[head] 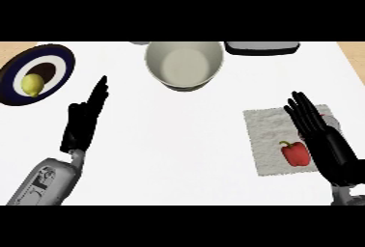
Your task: Pick the can from the placemat and place it in the bowl
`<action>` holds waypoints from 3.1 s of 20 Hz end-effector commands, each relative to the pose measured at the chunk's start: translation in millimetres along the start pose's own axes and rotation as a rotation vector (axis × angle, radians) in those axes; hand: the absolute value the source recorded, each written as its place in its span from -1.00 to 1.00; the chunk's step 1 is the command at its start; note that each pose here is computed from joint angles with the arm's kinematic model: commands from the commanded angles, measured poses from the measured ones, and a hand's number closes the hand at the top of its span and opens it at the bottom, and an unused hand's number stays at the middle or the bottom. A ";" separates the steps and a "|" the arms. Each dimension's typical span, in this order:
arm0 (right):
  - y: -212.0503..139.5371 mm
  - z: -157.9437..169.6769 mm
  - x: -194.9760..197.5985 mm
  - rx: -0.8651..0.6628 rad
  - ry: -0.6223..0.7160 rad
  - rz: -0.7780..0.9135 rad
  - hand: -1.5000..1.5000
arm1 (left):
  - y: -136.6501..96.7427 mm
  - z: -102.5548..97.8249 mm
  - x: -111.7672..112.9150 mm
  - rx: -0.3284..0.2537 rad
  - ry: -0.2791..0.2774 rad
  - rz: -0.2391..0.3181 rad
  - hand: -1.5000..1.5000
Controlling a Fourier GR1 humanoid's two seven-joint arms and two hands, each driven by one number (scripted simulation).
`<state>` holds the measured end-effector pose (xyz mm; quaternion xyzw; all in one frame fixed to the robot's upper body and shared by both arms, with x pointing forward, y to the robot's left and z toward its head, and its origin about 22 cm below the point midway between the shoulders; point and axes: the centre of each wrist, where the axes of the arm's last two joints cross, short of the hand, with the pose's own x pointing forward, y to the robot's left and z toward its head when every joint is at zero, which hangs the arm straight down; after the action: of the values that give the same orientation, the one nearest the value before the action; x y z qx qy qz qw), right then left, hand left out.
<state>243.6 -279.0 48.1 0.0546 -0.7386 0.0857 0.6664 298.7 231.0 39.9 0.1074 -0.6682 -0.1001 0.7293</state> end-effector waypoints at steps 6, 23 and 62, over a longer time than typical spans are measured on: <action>-118.8 17.9 59.1 -0.160 -0.075 0.481 1.00 | -39.1 25.2 -1.9 -0.199 -0.073 0.315 0.00; -100.9 40.9 108.8 -0.308 0.253 1.142 -1.00 | -37.4 38.2 -8.0 -0.294 -0.034 0.382 0.00; -53.7 -56.6 45.5 -0.105 0.948 1.169 -1.00 | -38.4 30.7 -13.0 -0.278 -0.042 0.357 0.00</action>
<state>298.6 -315.0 110.1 -0.4188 -0.2892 0.4047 0.7598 268.1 199.3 22.1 -0.1202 -0.6730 -0.0587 0.7274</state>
